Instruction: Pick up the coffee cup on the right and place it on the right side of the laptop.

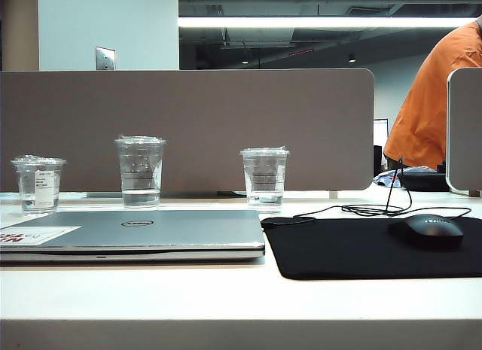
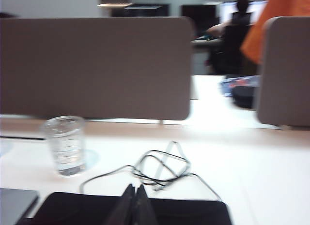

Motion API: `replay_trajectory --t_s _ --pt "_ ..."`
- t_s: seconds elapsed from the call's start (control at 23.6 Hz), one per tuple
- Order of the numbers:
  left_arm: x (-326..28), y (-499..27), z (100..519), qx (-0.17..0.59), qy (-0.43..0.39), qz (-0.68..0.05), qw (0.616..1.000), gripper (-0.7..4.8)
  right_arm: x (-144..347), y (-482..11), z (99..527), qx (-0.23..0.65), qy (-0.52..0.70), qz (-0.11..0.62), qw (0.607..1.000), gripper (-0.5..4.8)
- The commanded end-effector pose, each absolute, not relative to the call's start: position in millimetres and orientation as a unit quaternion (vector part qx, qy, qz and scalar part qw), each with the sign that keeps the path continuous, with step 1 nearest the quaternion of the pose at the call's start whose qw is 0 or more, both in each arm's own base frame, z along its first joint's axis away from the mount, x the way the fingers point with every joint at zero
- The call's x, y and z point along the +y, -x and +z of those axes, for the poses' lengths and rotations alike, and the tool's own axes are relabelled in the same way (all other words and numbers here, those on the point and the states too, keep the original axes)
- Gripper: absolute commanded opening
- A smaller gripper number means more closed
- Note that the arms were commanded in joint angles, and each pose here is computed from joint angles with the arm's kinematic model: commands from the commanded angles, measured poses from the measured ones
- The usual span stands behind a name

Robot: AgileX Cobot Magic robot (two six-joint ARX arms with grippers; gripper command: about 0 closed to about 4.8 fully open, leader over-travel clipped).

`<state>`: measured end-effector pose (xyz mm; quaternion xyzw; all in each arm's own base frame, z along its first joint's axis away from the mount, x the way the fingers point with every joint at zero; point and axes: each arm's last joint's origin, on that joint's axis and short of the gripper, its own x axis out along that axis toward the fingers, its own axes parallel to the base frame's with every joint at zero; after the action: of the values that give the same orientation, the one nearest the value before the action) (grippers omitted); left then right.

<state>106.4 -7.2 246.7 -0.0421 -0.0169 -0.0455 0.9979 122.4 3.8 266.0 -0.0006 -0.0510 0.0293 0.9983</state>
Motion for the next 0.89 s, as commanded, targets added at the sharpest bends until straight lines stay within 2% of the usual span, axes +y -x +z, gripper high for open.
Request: replay_trajectory --t_s 0.04,0.17,0.25,0.38,0.51,0.68,0.72,0.76,0.81,0.89 --pt "-10.8 -118.5 265.0 -0.017 0.043 -0.08 0.996 -0.05 9.4 -146.5 280.3 -0.055 0.004 0.079 0.995 -0.02" --pt "-16.1 -135.0 277.6 0.011 0.043 -0.096 0.994 -0.06 16.1 -172.3 284.9 -0.028 0.003 0.099 0.995 -0.02" --pt "-28.9 -158.5 295.6 0.045 0.043 -0.173 0.983 -0.06 26.1 -204.7 287.0 -0.009 0.002 0.127 0.992 -0.01" --pt "-46.6 -183.1 314.6 0.095 0.041 -0.233 0.967 -0.06 38.2 -236.4 281.4 -0.02 0.004 0.198 0.98 -0.01" --pt "-63.8 -199.8 330.3 0.141 0.023 -0.284 0.948 -0.06 44.7 -261.6 264.3 -0.036 0.005 0.224 0.974 -0.01" --pt "-77.0 -211.7 340.1 0.179 -0.003 -0.312 0.933 -0.06 52.0 -286.0 240.1 0.002 0.002 0.258 0.966 0.08" --pt "-78.9 -213.3 341.1 0.182 -0.003 -0.315 0.932 -0.05 53.4 -291.7 234.3 0.013 0.0 0.27 0.963 0.59" --pt "-80.5 -215.8 341.6 0.18 -0.003 -0.316 0.931 -0.05 56.6 -303.5 224.5 0.029 -0.002 0.293 0.956 3.16" --pt "-80.7 -216.2 342.0 0.177 -0.003 -0.317 0.932 -0.05 58.9 -311.3 218.9 0.035 -0.004 0.299 0.954 4.79" --pt "-81.2 -218.1 342.3 0.171 -0.004 -0.317 0.933 -0.06 67.4 -331.3 204.6 0.052 -0.006 0.312 0.949 4.79"
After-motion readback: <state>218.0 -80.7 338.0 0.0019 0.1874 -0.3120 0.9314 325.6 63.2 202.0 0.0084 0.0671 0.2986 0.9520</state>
